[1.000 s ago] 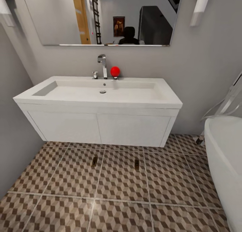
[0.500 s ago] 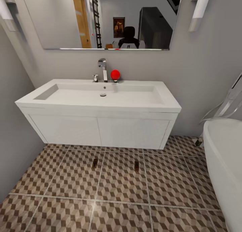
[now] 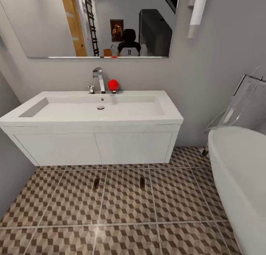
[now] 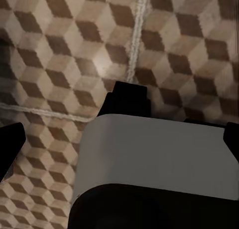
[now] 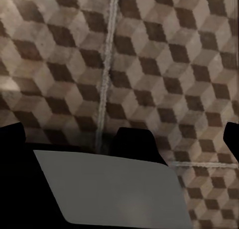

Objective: Take the four mousetraps from the cabinet in the bathroom and place them on the bathroom floor. Make sure all four end up on the same floor surface, and ensure that at least two of them are either under or directly next to the same bathroom sink.

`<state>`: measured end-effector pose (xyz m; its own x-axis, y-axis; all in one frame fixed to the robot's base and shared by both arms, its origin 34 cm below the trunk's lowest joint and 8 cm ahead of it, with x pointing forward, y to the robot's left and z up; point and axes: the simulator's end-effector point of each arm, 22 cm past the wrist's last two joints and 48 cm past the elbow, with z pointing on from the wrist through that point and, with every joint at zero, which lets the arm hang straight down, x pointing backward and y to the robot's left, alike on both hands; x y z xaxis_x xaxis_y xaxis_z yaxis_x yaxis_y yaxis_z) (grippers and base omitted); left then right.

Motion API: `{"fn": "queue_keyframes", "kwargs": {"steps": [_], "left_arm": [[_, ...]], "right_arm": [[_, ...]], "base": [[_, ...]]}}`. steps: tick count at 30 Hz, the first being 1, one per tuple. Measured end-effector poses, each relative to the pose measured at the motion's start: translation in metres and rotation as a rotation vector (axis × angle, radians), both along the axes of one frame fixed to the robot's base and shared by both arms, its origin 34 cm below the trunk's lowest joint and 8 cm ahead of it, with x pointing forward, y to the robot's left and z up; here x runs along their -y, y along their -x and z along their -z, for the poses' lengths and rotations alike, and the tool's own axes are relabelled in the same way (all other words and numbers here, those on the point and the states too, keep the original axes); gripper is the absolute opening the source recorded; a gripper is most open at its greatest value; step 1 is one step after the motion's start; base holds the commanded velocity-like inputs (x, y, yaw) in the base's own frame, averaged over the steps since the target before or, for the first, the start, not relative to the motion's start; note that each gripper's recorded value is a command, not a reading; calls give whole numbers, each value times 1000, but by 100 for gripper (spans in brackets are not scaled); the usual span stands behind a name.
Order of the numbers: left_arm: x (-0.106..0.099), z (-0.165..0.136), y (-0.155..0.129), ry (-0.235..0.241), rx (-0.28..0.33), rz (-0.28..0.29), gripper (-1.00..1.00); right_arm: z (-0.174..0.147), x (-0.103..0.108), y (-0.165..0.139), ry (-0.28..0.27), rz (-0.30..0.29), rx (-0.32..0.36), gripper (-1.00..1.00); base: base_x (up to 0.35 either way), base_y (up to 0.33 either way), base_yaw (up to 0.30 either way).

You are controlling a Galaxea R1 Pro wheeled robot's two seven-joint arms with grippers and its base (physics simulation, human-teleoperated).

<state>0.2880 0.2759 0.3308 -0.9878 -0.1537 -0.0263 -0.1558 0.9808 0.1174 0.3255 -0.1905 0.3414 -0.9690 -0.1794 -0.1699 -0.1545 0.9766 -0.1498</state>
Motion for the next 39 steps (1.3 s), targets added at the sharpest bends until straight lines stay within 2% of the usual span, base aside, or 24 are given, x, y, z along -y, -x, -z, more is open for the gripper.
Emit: {"fn": "queue_keyframes", "kwargs": {"steps": [19,39], "left_arm": [[0,0,0,0,0,0,100],[2,0,0,2,0,1,100]], "right_arm": [[0,0,0,0,0,-1,100],[0,1,1,2,0,-2,100]], "base": [[0,0,-288],[0,0,-36]]}}
